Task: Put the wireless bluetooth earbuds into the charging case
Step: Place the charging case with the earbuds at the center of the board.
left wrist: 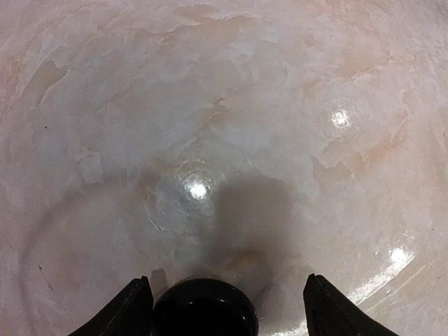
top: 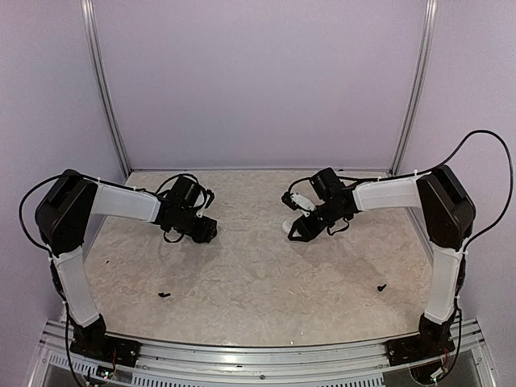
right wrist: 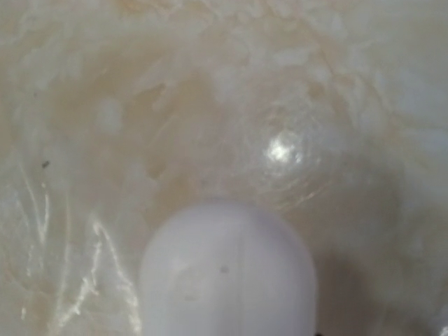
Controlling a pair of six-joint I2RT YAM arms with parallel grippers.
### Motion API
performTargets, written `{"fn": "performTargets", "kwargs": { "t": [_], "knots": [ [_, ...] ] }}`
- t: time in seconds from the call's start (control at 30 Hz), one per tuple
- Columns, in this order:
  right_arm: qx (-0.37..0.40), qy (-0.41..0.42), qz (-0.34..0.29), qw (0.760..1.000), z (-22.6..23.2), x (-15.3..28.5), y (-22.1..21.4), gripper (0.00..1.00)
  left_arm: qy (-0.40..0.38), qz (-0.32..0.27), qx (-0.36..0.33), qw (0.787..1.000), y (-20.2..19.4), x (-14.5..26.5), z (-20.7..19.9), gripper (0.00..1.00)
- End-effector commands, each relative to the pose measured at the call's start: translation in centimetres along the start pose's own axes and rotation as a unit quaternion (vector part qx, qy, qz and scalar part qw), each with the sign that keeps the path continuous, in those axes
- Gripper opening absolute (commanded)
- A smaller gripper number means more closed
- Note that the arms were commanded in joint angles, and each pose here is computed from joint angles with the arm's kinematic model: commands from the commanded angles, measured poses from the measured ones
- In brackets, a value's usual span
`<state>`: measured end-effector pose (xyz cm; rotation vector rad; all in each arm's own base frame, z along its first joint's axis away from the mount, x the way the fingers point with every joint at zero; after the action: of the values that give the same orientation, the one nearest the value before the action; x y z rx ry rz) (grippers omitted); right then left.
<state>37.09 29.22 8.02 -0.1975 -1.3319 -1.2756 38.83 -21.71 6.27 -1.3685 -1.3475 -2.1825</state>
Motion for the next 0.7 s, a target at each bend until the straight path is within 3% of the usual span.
{"fn": "performTargets", "kwargs": {
  "t": [0.0,0.37,0.67],
  "knots": [
    [0.0,0.008,0.008,1.0,-0.2,-0.1,-0.1,0.43,0.012,0.024,-0.022,0.999,-0.7,-0.8,0.1,0.74],
    [0.011,-0.029,-0.01,0.999,-0.6,1.5,0.8,0.69,-0.001,0.023,-0.025,0.999,-1.0,-0.5,-0.6,0.65],
    [0.044,-0.071,-0.123,0.989,0.3,7.4,4.2,0.95,-0.017,0.029,-0.03,0.999,-1.6,-0.6,-1.5,0.58]
  ]
}}
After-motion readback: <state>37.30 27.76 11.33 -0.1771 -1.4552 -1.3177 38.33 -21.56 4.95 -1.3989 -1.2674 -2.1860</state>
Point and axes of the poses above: each gripper's point midway between its finger pads, its own x axis back along the fingers, its own z axis along the line the jaws close on, y = z × x, the point moved 3 cm from there along x, back along the fingers, and after that the axes turned 15 degrees about -x, right-handed, at the moved point
